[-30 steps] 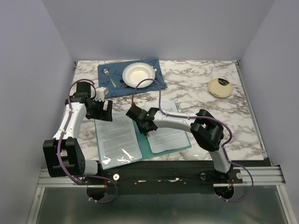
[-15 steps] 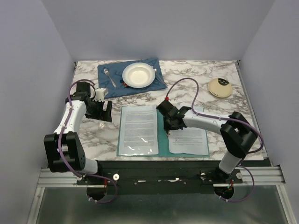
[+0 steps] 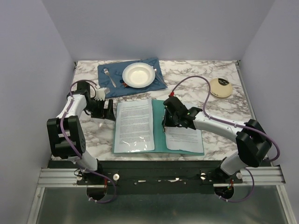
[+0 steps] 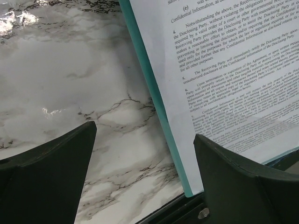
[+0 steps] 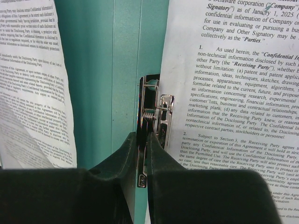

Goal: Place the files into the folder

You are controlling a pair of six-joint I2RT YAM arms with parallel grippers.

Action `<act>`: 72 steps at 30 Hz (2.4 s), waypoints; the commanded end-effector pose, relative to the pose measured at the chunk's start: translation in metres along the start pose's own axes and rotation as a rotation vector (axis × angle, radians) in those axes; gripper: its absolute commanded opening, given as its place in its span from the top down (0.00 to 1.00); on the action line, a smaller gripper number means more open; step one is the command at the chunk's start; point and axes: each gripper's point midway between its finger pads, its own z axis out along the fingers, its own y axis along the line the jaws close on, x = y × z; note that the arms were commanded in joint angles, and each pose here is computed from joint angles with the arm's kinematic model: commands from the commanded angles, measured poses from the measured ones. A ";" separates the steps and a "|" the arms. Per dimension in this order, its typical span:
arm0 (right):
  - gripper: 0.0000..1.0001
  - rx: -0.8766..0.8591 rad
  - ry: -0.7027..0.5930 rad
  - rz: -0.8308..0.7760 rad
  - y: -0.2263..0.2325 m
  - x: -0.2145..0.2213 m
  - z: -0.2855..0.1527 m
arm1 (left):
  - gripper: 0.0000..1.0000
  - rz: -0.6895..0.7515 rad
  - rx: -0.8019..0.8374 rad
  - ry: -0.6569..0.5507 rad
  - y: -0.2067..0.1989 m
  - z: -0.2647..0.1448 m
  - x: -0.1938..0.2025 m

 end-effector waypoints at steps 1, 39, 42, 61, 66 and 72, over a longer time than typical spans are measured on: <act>0.99 -0.099 -0.029 0.067 0.015 -0.011 -0.009 | 0.01 0.018 0.067 -0.049 0.002 -0.002 -0.013; 0.99 -0.335 0.003 0.167 0.065 -0.023 -0.001 | 0.01 -0.059 0.346 -0.068 -0.037 -0.009 0.002; 0.99 -0.302 0.032 0.146 0.061 -0.017 0.008 | 0.01 -0.060 0.329 -0.082 -0.039 -0.015 -0.001; 0.76 -0.247 0.237 0.092 0.055 0.045 0.076 | 0.07 -0.093 0.381 -0.165 -0.065 -0.044 -0.032; 0.76 -0.250 0.272 0.082 0.059 0.056 0.086 | 0.03 -0.053 0.427 -0.201 -0.091 -0.059 -0.048; 0.76 -0.285 0.302 0.062 0.074 0.060 0.094 | 0.02 0.002 0.474 -0.175 -0.125 -0.061 -0.054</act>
